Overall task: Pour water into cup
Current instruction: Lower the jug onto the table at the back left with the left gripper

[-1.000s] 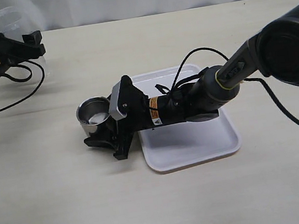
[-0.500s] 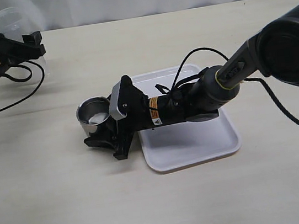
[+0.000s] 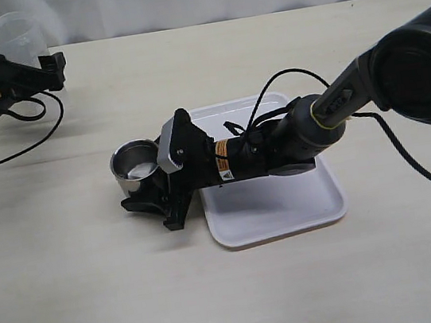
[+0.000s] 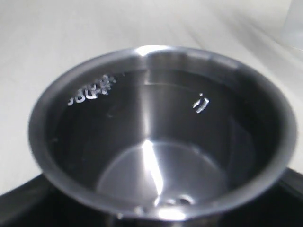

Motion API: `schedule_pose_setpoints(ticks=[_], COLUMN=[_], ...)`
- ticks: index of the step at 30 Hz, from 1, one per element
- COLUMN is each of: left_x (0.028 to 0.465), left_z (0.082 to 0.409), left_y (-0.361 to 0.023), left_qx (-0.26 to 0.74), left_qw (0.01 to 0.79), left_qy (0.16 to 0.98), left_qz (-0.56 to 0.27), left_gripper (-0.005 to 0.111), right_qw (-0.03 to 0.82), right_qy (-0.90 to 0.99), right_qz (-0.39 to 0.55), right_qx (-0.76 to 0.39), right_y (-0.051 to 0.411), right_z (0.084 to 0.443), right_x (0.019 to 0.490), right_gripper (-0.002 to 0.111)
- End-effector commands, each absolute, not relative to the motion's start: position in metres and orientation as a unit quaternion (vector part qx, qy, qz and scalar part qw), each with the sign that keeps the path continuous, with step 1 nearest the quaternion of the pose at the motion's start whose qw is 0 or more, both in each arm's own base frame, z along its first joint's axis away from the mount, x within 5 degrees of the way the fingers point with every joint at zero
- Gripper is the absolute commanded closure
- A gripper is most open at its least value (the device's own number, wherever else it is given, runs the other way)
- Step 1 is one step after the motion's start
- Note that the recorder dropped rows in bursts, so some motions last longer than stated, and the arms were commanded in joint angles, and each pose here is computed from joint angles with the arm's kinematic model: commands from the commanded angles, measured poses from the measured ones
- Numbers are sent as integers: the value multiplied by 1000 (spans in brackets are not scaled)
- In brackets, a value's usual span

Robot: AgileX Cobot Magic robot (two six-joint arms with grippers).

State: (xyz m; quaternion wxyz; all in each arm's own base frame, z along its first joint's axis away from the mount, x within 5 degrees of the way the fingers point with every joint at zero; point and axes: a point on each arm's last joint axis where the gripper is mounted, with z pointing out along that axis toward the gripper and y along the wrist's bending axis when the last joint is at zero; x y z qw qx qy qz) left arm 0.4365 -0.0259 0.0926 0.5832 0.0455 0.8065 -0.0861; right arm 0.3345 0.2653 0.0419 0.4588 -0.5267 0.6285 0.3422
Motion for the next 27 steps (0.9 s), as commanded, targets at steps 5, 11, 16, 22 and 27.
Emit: schedule_pose_setpoints(ticks=[5,11,16,22,27], left_x=[430,419,408,388,371], left_z=[89,83,90,98,105], left_y=[-26,-26,-20,-6,-5], left_qx=[49,65,71,55,55], left_qw=[587,586,587,591,595], left_qy=[804,804,804,803,800], left_qz=[-85,-78,-64,-58,-60], left_gripper=[10,10,10,10,10], right_qw=[455,455,455,455,455], right_qy=[629,629,629,629,629], right_qz=[335,335,335,335,335], right_qx=[-534,-534,-534,-534,-534], right_y=[265,265,265,265,265], right_z=[42,42,42,42,42], right_x=[335,335,335,335,335], right_gripper=[104,104,104,104,104])
